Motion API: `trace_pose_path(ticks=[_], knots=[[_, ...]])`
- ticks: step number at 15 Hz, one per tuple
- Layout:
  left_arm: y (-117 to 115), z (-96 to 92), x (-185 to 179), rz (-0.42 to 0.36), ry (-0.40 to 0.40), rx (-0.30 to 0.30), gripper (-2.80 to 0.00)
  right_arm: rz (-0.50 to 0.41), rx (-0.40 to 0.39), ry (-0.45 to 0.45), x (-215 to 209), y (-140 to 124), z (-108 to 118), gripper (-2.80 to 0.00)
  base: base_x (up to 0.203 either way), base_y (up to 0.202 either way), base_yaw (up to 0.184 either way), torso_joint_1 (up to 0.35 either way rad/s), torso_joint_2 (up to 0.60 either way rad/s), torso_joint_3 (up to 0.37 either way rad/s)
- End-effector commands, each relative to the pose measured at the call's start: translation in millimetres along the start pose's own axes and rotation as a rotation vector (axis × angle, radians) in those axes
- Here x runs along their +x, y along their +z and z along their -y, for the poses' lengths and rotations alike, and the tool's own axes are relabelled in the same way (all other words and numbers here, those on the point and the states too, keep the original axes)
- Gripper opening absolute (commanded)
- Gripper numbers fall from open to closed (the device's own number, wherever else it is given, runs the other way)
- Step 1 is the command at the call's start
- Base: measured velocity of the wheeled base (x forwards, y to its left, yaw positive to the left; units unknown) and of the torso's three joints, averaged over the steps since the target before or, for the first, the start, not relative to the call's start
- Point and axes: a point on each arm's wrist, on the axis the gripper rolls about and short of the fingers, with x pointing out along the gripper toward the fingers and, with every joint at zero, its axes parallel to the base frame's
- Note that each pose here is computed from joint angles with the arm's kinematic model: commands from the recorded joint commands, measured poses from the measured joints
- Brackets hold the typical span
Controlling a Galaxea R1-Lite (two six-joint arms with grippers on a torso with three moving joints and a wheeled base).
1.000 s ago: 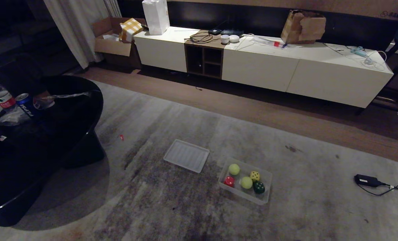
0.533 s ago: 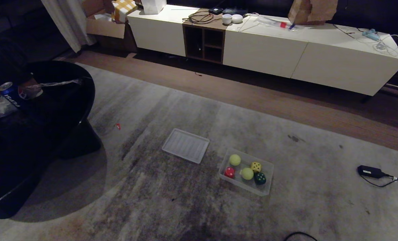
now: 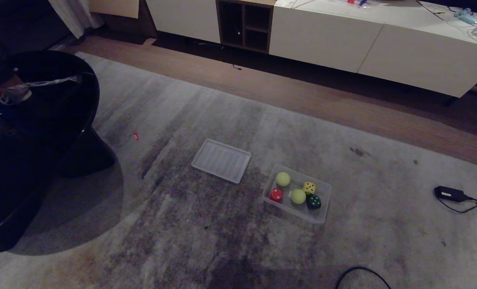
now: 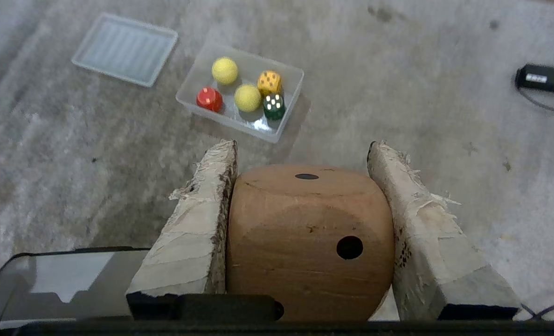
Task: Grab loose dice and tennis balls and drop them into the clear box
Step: Put the toys in the box
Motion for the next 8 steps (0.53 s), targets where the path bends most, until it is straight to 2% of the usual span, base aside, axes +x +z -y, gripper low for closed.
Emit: trace_pose_path(ticks=[1,8], knots=[[-0.4,-0.1,0.1,-0.001,0.001,-0.001,-2.80,-0.002,0.000,0.000,0.1,-0.3,0.0,-2.80,0.000,0.000,0.000,-0.002,0.00,-0.203],[-0.4,-0.1,0.2,-0.002,0.001,-0.001,-2.80,-0.002,0.000,0.000,0.1,-0.2,0.0,-2.80,0.000,0.000,0.000,0.001,0.00,-0.198]])
